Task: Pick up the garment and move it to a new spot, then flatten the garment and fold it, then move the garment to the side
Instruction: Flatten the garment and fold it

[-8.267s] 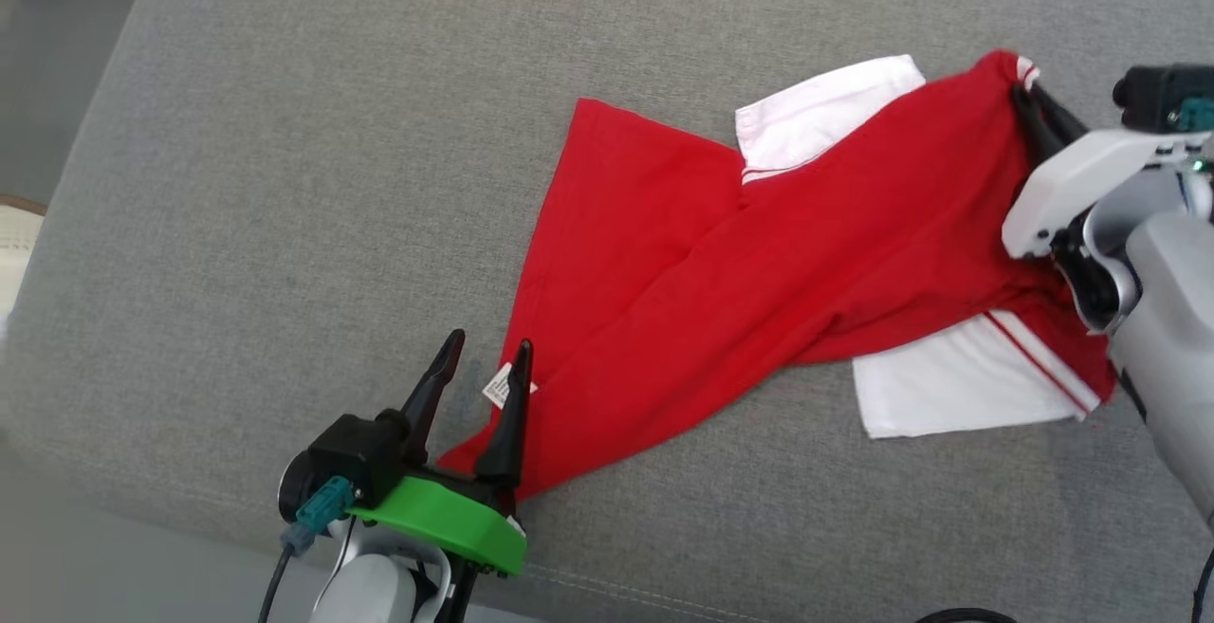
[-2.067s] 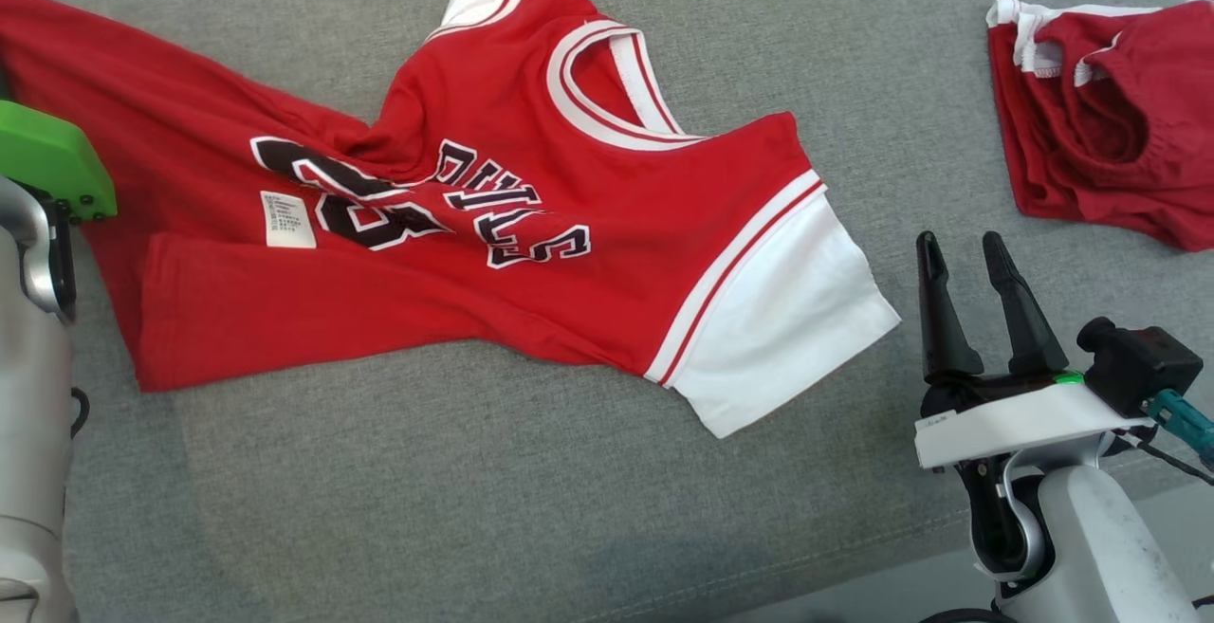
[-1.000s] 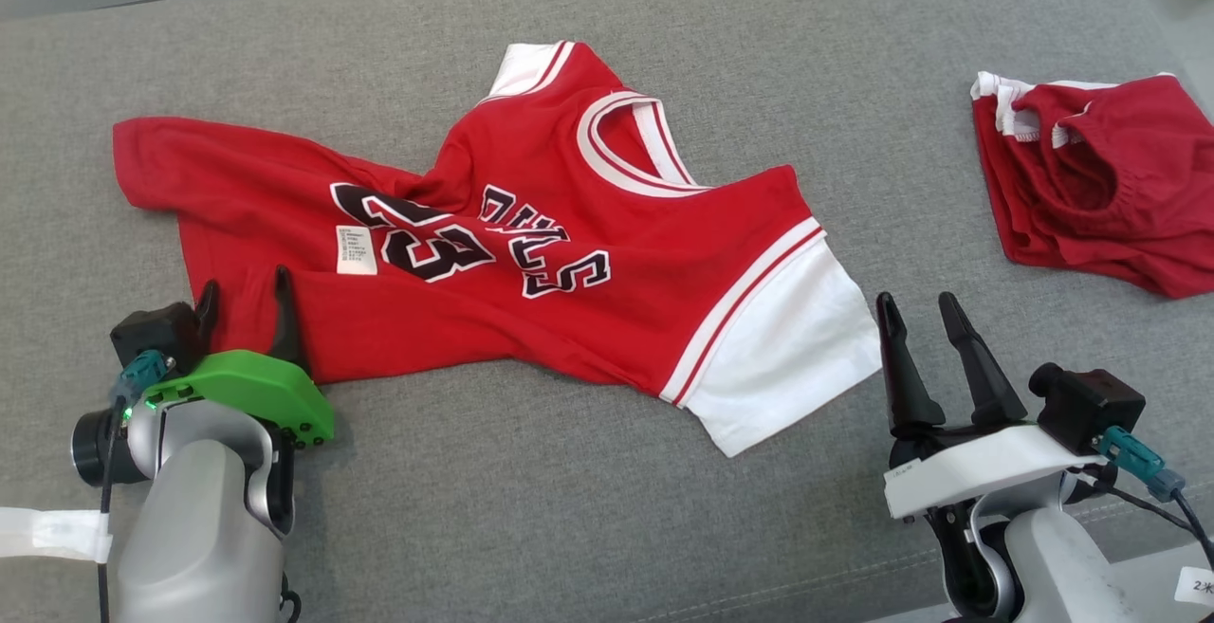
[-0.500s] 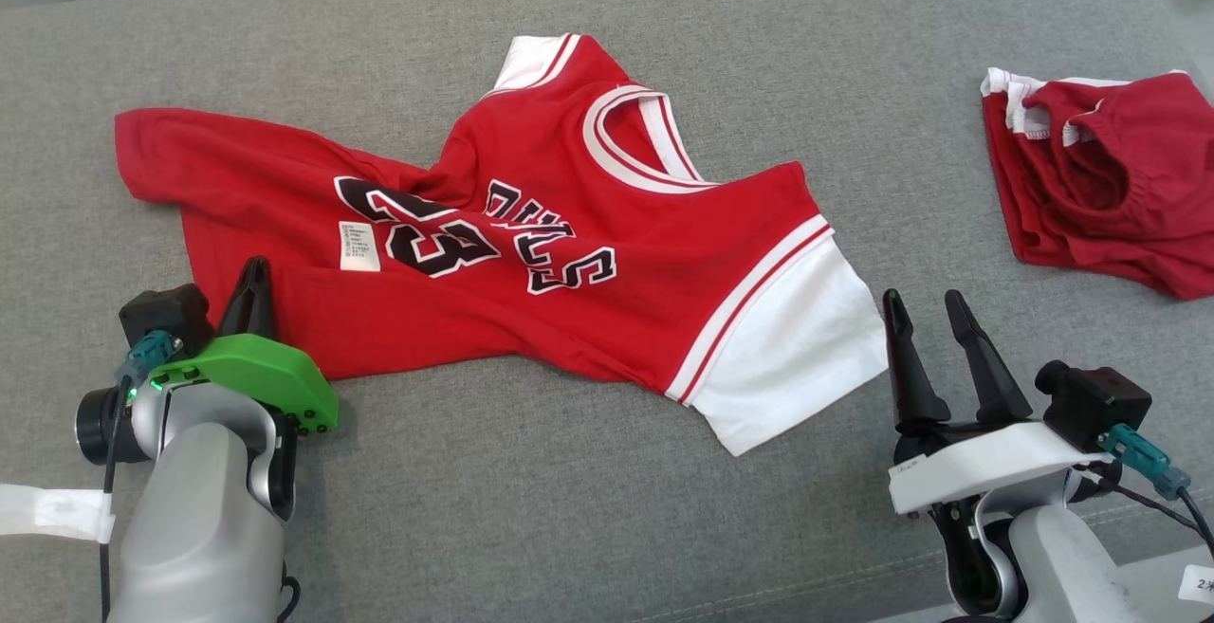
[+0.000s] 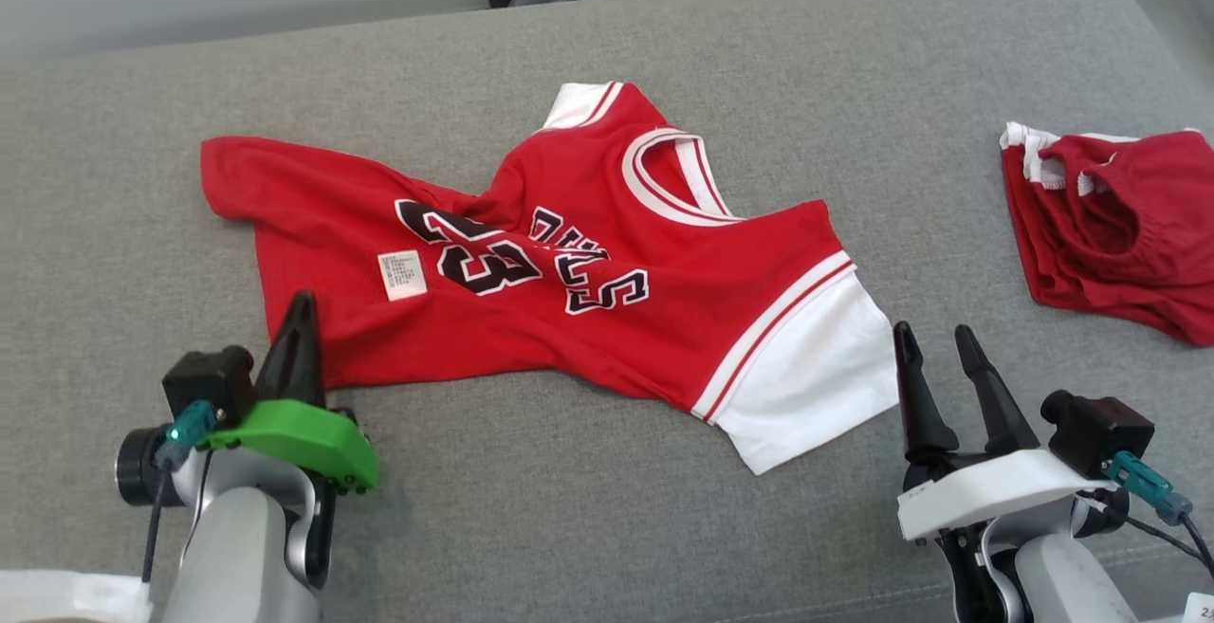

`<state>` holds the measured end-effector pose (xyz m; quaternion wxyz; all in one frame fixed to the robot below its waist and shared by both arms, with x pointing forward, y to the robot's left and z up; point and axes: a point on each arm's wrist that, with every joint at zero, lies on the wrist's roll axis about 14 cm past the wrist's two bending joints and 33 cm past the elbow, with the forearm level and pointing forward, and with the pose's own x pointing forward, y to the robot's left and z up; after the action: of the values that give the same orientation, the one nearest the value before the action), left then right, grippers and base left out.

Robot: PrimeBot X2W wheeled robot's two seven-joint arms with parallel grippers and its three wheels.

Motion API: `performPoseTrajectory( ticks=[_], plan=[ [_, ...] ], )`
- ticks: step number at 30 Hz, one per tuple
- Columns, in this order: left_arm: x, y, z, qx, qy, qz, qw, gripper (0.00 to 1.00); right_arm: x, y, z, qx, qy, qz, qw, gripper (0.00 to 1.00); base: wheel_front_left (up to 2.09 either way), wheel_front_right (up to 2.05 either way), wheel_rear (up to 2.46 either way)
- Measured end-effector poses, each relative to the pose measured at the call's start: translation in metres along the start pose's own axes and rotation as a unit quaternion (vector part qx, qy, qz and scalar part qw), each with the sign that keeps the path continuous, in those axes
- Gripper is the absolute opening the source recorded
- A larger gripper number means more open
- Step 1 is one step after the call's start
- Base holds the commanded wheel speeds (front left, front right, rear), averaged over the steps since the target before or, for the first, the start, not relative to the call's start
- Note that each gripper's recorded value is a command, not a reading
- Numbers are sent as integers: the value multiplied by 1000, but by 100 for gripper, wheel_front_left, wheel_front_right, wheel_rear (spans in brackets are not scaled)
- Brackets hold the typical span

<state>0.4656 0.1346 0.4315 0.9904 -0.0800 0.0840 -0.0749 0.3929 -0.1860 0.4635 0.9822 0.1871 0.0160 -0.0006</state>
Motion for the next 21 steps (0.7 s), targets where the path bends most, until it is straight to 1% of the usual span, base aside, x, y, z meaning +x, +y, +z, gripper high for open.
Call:
performPoseTrajectory(
  ticks=[6, 7, 8, 9, 12, 15, 17, 21],
  plan=[
    [-49, -1, 1, -4, -15, 3, 1000, 0, -14, 12, 1, 7, -1, 13, 1000, 100, 0, 0, 0],
    [-57, 1, 1, -5, -19, 7, 1000, 12, -16, 14, 2, 7, -3, 15, 1000, 100, 0, 0, 0],
    [-66, 5, 0, -6, -19, 13, 1000, 49, -18, 15, 2, 8, -4, 17, 1000, 100, 0, 0, 0],
    [-76, 10, -4, -8, -15, 23, 1000, 100, -20, 17, 3, 8, -5, 19, 1000, 100, 0, 0, 0],
    [-109, 34, -28, -13, 14, 74, 997, 100, -27, 22, 4, 9, -7, 26, 1000, 100, 0, 0, 0],
    [-136, 56, -46, -18, 38, 124, 991, 100, -31, 25, 8, 6, -13, 31, 999, 100, 0, 0, 0],
    [-145, 62, -49, -21, 40, 137, 990, 100, -33, 24, 13, 4, -20, 32, 999, 100, 0, 0, 0],
    [-149, 61, -43, -23, 28, 137, 990, 100, -39, 22, 16, -4, -25, 30, 999, 100, 0, 0, 0]
  ],
)
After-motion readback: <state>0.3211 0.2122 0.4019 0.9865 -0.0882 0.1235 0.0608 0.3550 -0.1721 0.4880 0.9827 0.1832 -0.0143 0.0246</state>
